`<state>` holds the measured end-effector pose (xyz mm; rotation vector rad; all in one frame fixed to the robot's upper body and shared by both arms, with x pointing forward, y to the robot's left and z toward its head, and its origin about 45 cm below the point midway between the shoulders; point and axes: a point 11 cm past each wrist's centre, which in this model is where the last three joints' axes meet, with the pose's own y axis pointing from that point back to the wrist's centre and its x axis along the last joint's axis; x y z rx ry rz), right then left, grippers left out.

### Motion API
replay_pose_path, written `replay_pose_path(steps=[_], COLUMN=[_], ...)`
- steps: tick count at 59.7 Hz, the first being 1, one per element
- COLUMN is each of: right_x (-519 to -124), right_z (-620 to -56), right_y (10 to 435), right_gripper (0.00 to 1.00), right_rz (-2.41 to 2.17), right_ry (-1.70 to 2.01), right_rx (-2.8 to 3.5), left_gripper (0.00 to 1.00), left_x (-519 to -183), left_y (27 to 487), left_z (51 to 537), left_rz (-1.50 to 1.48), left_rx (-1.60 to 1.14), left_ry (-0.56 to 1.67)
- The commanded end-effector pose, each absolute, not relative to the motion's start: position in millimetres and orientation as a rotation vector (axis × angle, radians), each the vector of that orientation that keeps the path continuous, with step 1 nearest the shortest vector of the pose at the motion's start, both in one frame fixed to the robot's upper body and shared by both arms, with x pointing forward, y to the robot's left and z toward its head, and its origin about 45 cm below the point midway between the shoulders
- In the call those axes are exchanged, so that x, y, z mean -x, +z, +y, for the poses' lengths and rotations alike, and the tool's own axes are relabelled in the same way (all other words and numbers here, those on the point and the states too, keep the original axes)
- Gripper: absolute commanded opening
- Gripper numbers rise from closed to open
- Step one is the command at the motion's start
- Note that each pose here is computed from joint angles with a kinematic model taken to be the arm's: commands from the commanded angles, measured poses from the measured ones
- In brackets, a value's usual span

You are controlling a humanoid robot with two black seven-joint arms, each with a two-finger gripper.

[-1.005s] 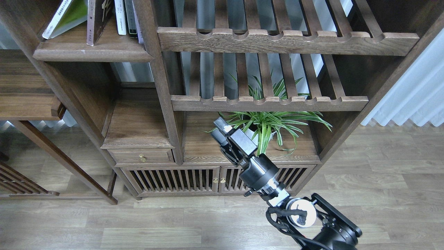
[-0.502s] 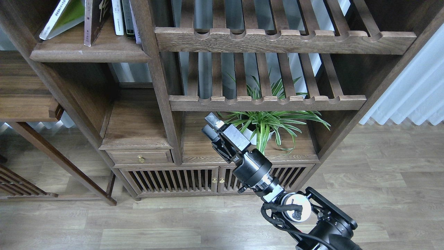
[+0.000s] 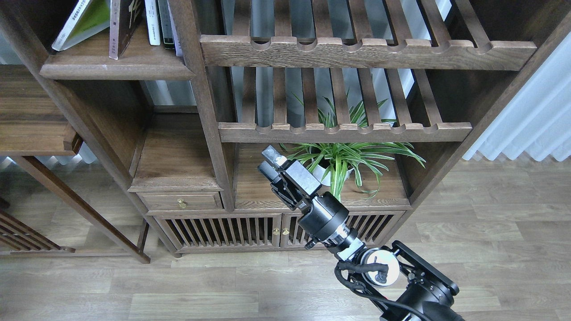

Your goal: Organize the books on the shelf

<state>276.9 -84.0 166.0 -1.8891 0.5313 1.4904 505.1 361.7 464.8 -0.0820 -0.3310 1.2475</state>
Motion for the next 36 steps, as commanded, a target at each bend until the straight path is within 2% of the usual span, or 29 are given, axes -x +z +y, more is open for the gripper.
replay_pose_path(steps=[1,36], right_x=[-274.3,-270.0], right_z=[-80.9,-81.5], right_y=[165.1,159.9], right_gripper=[0.88,0.88], right_rz=[0.523,0.533], right_ry=[1.500,1.516], right_rx=[1.896,1.885], left_gripper=[0.02,0.03], left_x=[-512.6,-525.0], left_y=[467.2,450.0], left_z=[353.3,329.2], left_rz=[-0.344,-0.345], left_rx=[0.071,0.101], left_ry=[1.258,1.358])
